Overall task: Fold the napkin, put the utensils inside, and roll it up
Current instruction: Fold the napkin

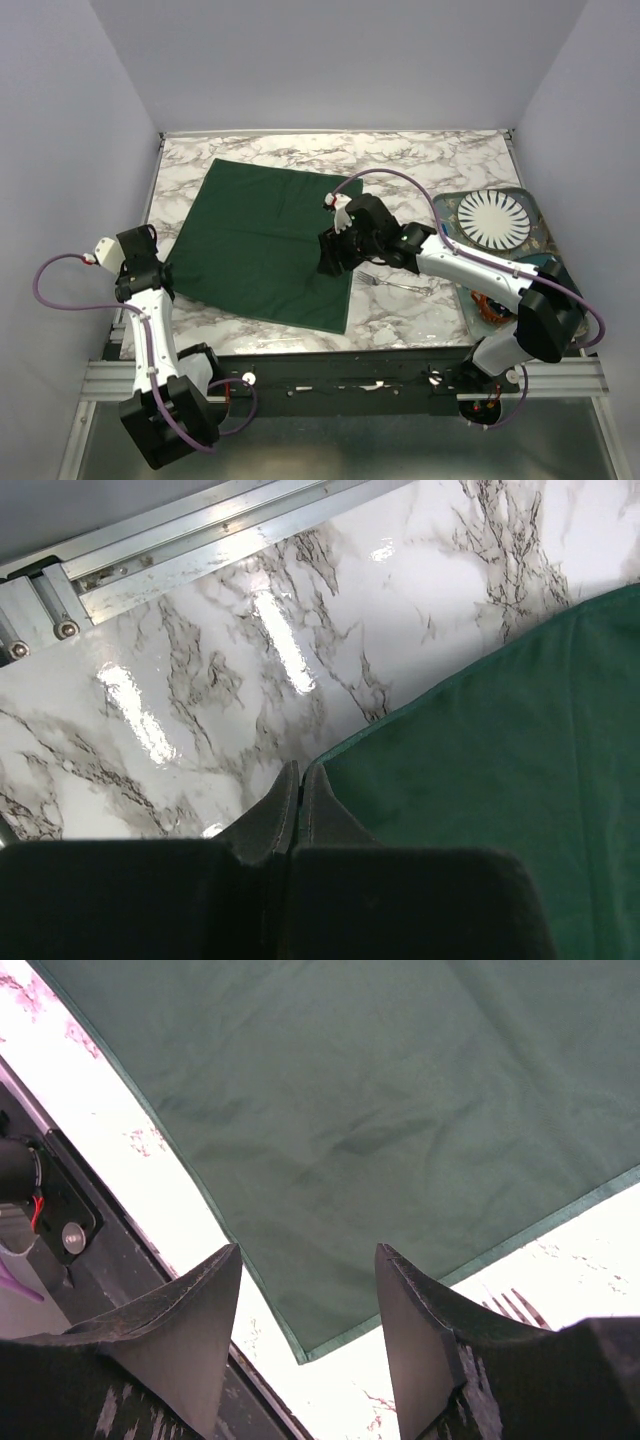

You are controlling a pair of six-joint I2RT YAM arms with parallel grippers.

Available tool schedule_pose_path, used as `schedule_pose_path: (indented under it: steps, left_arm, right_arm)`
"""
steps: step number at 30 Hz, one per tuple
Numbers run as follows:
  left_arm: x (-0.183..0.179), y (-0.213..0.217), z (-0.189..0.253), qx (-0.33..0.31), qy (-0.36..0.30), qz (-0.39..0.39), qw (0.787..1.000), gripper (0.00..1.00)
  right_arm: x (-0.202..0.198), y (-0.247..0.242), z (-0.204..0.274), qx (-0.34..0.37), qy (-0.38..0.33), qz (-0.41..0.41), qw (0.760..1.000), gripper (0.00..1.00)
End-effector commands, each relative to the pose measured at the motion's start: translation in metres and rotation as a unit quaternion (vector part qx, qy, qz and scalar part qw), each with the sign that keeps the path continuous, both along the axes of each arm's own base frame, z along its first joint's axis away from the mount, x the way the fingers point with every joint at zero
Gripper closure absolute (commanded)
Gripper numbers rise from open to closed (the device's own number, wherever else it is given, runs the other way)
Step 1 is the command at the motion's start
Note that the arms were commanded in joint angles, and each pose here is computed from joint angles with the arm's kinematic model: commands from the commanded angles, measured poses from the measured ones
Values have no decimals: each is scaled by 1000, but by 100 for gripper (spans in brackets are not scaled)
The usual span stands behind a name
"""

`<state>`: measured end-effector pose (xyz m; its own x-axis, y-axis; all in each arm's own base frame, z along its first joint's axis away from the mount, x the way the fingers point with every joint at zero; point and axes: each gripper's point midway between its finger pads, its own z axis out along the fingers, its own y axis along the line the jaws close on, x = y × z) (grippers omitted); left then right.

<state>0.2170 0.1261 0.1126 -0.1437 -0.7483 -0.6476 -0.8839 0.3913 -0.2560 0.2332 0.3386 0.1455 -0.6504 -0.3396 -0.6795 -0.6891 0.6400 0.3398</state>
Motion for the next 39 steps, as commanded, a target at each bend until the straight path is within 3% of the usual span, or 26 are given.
schedule_pose_path:
  steps: [1, 7, 11, 18, 22, 29, 39]
  left_arm:
    - [-4, 10, 22, 33, -10, 8, 999, 100]
    - [20, -10, 39, 25, -53, -39, 998, 100]
    - [65, -45, 64, 37, -61, -103, 992, 100]
    - [162, -148, 88, 38, -74, -232, 969, 100]
    - [210, -229, 85, 34, -66, -315, 946, 100]
    - [287, -317, 74, 30, -61, -385, 921, 100]
    - [316, -378, 43, 38, -50, -456, 888, 100]
  right_arm:
    - [2, -1, 9, 18, -2, -7, 1000, 36]
    - [11, -14, 13, 27, 7, -31, 999, 36]
    - [31, -42, 19, 33, 1, -71, 997, 36]
    - [50, -92, 30, 37, -27, -135, 990, 36]
    - [51, -106, 33, 40, -33, -153, 987, 36]
    - [51, -124, 32, 40, -39, -176, 983, 36]
    - [55, -144, 21, 34, -31, -204, 978, 35]
